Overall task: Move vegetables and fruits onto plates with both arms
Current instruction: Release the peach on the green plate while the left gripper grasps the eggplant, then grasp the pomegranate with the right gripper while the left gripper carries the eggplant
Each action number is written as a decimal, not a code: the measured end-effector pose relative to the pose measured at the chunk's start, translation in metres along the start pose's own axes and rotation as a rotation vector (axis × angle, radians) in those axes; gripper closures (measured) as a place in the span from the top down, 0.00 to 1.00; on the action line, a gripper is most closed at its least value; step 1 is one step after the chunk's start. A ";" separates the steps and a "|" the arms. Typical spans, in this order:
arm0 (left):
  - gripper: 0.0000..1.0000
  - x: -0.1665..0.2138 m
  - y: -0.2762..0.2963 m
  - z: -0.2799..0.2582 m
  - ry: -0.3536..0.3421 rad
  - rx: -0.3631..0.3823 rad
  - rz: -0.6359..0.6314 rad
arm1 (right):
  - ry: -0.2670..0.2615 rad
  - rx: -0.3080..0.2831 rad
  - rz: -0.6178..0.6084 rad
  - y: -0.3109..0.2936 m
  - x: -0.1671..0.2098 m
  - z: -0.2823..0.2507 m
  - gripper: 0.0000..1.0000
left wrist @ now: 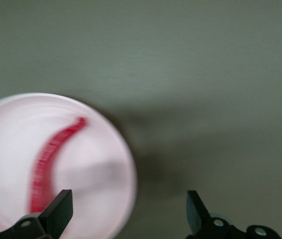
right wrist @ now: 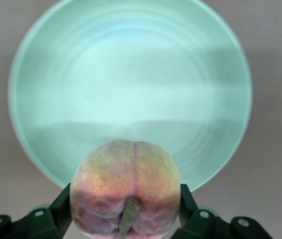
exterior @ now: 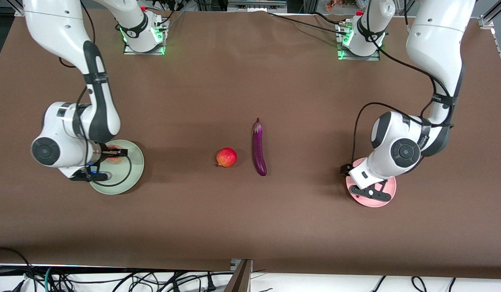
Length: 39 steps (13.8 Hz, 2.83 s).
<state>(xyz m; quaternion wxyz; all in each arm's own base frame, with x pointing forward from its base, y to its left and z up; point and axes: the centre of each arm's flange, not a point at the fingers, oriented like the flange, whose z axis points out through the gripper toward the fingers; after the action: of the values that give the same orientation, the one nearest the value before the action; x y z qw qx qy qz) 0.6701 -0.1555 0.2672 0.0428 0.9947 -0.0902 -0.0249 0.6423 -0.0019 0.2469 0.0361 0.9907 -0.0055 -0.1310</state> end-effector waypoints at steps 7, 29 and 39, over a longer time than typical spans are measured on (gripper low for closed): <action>1.00 -0.050 0.225 0.030 -0.103 -0.120 -0.115 | 0.010 0.011 0.021 0.027 0.013 0.042 0.85; 0.35 -0.015 0.162 -0.021 -0.054 0.089 -0.222 | 0.100 0.204 0.330 -0.293 -0.026 -0.056 1.00; 0.34 -0.004 -0.068 0.006 -0.183 0.237 -0.177 | 0.275 0.290 0.609 -0.390 -0.041 -0.016 1.00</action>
<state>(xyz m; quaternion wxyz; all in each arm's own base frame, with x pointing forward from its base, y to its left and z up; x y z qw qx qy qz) 0.6780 -0.0889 0.2553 -0.0855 0.9904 -0.0083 -0.1082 0.6072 0.3889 0.2444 -0.0673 0.9467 -0.3141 0.0225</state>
